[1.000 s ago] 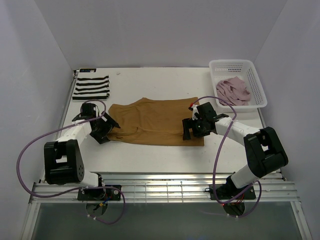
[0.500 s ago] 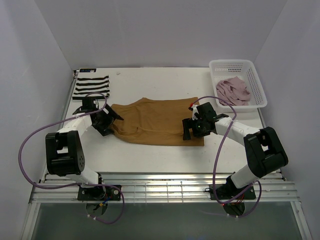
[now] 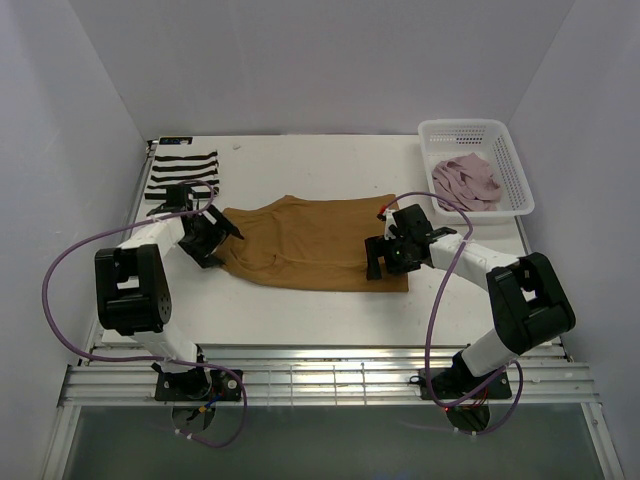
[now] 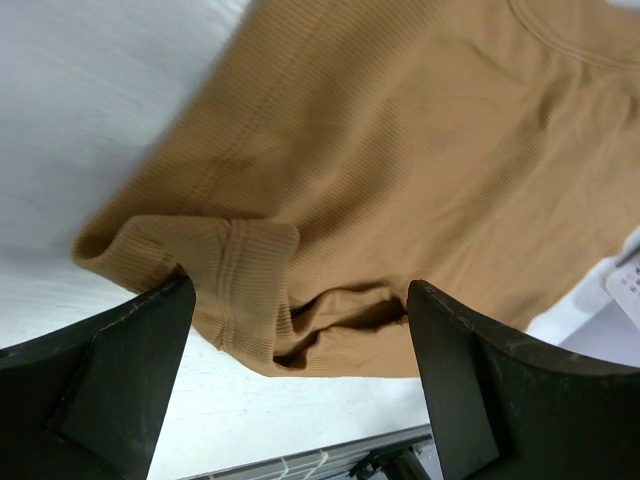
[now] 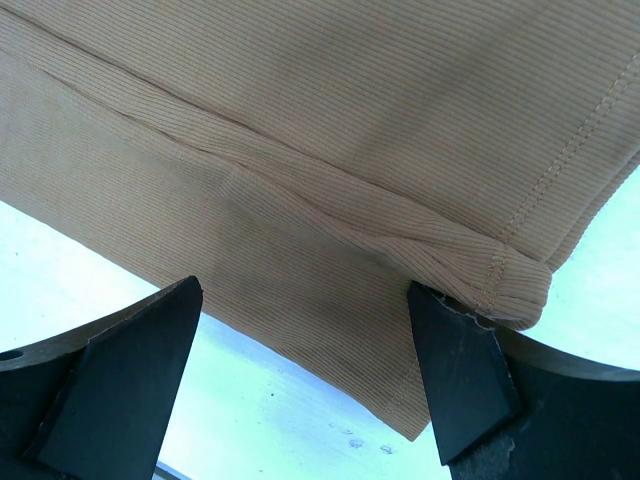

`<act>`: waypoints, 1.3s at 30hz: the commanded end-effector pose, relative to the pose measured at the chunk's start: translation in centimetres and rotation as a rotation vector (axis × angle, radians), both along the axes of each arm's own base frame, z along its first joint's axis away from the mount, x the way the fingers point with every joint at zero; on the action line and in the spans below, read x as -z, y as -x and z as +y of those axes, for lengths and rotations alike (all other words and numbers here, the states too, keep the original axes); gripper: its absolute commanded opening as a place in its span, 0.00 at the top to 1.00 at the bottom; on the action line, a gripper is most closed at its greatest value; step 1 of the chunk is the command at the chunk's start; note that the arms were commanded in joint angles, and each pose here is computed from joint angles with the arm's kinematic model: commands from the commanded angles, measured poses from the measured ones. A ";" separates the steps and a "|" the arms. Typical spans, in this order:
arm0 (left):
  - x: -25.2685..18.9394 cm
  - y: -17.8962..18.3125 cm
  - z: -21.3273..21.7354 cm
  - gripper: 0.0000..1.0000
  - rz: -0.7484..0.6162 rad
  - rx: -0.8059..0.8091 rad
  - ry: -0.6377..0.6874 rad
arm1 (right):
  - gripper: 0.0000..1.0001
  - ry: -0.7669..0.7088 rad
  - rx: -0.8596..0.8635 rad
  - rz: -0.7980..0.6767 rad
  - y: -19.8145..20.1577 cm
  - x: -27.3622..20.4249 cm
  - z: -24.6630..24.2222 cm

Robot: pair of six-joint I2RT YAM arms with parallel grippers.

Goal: Fold and stack the tank tops

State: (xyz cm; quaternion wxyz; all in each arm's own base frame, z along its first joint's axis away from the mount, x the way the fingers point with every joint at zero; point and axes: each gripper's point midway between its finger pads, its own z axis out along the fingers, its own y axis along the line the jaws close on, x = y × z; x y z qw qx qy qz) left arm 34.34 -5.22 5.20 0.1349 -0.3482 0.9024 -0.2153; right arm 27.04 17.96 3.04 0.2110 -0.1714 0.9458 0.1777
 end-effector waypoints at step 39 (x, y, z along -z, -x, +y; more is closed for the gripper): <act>3.4 9.2 7.2 0.23 0.364 -0.183 -0.310 | 0.10 -0.014 -0.043 -0.033 -0.1 -1.3 0.4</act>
